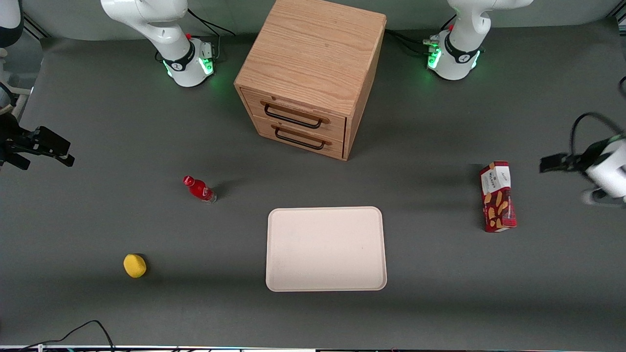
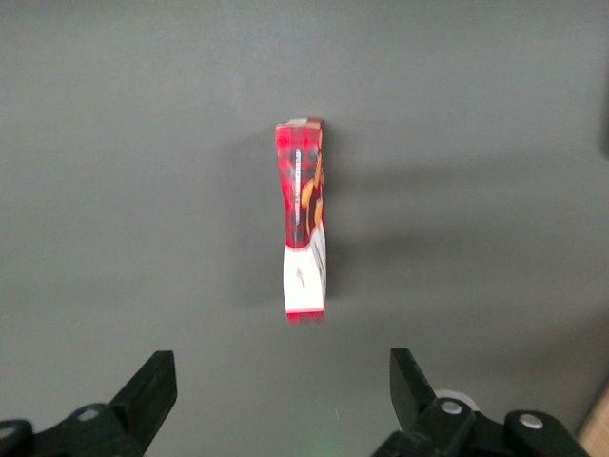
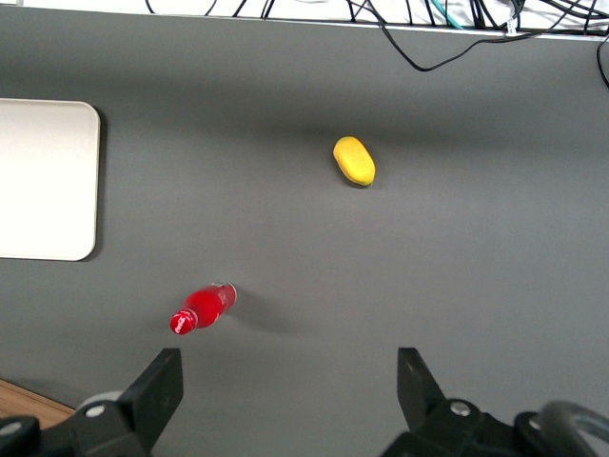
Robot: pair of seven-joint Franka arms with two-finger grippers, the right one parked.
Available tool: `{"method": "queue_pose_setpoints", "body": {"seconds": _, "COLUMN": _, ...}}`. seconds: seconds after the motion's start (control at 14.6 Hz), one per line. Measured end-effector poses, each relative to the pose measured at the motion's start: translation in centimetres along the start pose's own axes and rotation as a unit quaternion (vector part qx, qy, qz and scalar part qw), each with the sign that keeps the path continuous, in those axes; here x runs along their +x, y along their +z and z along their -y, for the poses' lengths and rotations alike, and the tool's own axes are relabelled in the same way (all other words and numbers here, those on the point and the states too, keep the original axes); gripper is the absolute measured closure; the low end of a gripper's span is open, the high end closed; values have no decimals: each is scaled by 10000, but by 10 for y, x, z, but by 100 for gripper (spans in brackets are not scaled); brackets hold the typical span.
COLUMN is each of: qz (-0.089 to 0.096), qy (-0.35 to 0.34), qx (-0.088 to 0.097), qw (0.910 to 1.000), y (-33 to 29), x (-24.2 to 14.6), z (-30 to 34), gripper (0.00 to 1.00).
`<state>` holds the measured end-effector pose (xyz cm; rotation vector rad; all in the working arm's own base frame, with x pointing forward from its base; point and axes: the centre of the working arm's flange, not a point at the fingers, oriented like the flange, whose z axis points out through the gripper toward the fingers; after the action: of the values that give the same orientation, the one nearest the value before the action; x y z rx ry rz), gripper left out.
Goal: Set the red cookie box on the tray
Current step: 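Lower the open left gripper over the red plaid cookie box, then close the left gripper on the box and lift it upright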
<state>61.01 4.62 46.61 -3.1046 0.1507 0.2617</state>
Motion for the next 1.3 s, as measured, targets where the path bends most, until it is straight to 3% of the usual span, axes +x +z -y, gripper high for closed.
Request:
{"method": "queue_pose_setpoints", "body": {"seconds": 0.41, "qz": -755, "qy": 175, "qx": 151, "qw": 9969, "y": 188, "x": -4, "z": -6, "gripper": 0}}
{"method": "queue_pose_setpoints", "body": {"seconds": 0.55, "qz": -914, "qy": 183, "qx": 188, "qw": 9955, "y": 225, "x": -9, "z": -8, "gripper": 17}}
{"method": "queue_pose_setpoints", "body": {"seconds": 0.96, "qz": -995, "qy": 125, "qx": 169, "qw": 9948, "y": 238, "x": -11, "z": -7, "gripper": 84}}
{"method": "queue_pose_setpoints", "body": {"seconds": 1.1, "qz": -1022, "qy": 55, "qx": 109, "qw": 9947, "y": 225, "x": -10, "z": -6, "gripper": 89}}
{"method": "queue_pose_setpoints", "body": {"seconds": 1.3, "qz": -809, "qy": -43, "qx": -100, "qw": 9967, "y": 157, "x": -1, "z": -4, "gripper": 89}}
